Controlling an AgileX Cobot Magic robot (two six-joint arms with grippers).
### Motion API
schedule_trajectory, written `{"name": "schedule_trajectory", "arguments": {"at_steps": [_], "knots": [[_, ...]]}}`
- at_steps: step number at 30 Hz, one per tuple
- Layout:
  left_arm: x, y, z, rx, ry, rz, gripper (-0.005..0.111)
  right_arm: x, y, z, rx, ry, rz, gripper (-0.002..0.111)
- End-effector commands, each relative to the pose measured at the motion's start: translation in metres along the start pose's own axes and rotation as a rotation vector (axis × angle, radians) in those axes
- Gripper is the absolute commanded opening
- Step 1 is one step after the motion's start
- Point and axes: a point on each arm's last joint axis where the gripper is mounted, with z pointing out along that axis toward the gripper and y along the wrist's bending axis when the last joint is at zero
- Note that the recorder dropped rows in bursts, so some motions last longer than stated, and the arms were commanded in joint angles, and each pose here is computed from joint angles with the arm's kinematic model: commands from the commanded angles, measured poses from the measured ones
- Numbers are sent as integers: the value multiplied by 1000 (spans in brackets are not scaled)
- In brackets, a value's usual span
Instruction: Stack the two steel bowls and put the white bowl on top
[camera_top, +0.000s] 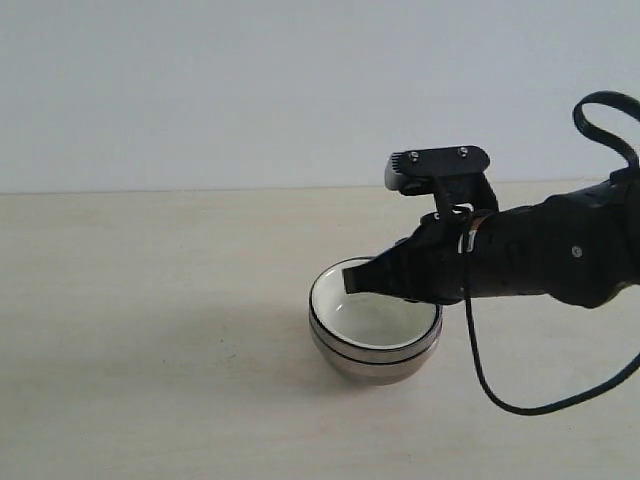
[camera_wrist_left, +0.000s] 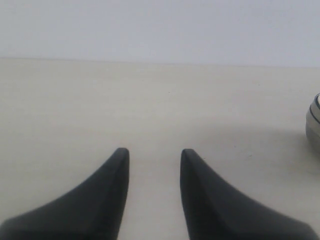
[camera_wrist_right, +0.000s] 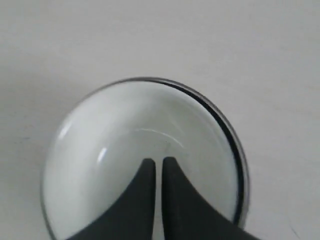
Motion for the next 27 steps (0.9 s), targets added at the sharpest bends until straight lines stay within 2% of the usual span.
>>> {"name": "schedule_trajectory", "arguments": {"at_steps": [1,8,19,27], "knots": [[1,0,0,-3,-6,1,32,-5,30,6,-85,-157,-50,0],[1,0,0,-3,-6,1,32,2,40,38,-94,-100,-43,0],[1,0,0,-3,-6,1,32,-6,41,43,-111,-216,-33,0],[1,0,0,-3,-6,1,32,13,38,65,-96,-164,-26,0]]}}
